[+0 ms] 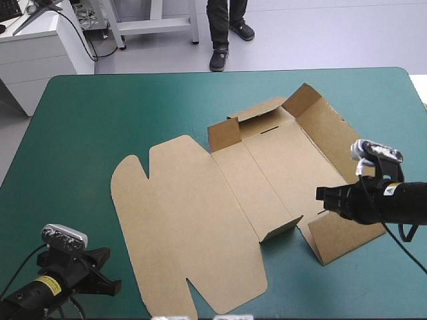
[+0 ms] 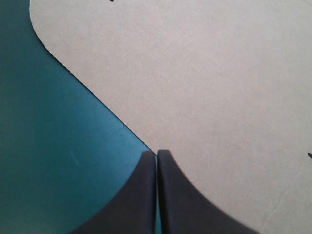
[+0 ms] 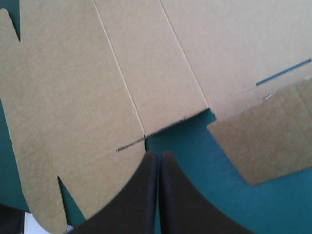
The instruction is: Fold the box
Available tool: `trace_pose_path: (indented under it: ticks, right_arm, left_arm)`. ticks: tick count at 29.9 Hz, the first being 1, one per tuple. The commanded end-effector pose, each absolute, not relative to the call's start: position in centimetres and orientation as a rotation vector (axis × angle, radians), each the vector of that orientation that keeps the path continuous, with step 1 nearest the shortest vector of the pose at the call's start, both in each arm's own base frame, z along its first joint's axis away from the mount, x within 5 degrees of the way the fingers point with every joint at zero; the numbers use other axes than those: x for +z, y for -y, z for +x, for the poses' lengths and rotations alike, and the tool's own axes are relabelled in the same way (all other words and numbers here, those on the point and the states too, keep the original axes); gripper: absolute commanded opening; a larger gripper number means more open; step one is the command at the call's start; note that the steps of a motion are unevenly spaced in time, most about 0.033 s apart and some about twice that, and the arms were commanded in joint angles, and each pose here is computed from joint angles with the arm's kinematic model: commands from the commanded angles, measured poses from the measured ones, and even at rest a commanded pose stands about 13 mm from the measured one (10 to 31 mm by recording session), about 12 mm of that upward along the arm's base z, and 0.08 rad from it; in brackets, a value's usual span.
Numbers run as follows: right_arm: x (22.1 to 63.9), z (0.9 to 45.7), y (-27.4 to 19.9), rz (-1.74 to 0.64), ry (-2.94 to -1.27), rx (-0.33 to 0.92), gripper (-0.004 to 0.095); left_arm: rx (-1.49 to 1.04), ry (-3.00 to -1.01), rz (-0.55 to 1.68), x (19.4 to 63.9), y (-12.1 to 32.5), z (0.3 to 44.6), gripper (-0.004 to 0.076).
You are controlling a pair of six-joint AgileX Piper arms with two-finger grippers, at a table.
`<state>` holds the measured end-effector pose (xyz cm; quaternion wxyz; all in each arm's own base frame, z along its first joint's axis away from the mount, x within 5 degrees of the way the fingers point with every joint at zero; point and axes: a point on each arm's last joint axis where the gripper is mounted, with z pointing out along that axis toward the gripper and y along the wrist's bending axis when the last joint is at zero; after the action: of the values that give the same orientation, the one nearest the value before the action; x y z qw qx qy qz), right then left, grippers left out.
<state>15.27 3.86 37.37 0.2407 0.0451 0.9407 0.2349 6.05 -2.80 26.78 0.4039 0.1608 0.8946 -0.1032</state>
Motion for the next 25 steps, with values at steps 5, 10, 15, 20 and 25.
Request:
trace_pose_path:
  ticks: [5, 10, 15, 20, 25]
  right_arm:
    - [32.9, 14.1, -6.8, 0.190, -2.670, 0.808, 0.0005]
    - [31.2, 14.6, -8.5, 0.230, -2.727, 0.795, 0.0030]
    - [30.6, 15.6, -8.9, 0.418, -2.758, 0.778, 0.0184]
    - [30.5, 16.0, -9.2, 0.449, -2.815, 0.776, 0.0401]
    - [32.2, 17.2, -9.8, 0.534, -2.699, 0.895, 0.0428]
  left_arm:
    - [-0.286, -2.188, 0.385, 27.9, 3.0, 6.5, -0.0008]
    - [-0.286, -2.188, 0.385, 27.9, 3.0, 6.5, -0.0008]
    - [-0.286, -2.188, 0.385, 27.9, 3.0, 6.5, -0.0008]
    - [-0.282, -2.186, 0.394, 27.9, 3.0, 6.5, -0.0008]
    - [-0.266, -2.177, 0.425, 27.9, 3.0, 6.5, -0.0008]
